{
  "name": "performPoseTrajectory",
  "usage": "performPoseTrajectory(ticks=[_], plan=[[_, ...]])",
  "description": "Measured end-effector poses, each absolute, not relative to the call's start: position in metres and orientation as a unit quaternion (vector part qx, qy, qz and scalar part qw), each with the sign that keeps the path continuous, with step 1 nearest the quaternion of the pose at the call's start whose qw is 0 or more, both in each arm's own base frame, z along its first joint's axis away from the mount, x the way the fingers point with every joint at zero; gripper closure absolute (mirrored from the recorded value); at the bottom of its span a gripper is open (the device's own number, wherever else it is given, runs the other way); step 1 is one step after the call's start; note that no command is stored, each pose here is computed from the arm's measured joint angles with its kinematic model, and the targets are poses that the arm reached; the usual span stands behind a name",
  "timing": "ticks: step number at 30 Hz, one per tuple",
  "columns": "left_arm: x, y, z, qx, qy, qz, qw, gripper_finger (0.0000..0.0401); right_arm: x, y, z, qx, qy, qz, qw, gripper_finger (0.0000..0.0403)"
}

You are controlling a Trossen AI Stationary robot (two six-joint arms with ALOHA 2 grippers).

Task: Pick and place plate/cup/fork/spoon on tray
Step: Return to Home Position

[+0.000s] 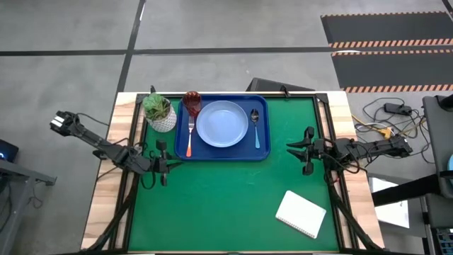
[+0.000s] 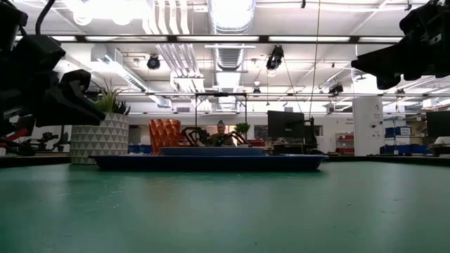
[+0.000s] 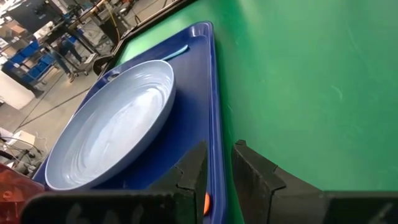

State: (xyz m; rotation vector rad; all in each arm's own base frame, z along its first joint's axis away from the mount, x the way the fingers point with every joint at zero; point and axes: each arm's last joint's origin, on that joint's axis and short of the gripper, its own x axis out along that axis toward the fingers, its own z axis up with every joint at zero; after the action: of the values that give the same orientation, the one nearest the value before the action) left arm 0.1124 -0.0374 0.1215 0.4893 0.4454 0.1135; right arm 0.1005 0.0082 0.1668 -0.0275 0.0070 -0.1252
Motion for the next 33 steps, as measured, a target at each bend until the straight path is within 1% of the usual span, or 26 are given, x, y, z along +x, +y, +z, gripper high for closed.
performPoseTrajectory(ticks=[33], plan=[[0.1135,-0.0380,0.1118,0.263,0.259,0.049,0.928,0.0347,0.1005,0.0082,0.1668,-0.015,0.004,-0.063,0.998,0.0321]])
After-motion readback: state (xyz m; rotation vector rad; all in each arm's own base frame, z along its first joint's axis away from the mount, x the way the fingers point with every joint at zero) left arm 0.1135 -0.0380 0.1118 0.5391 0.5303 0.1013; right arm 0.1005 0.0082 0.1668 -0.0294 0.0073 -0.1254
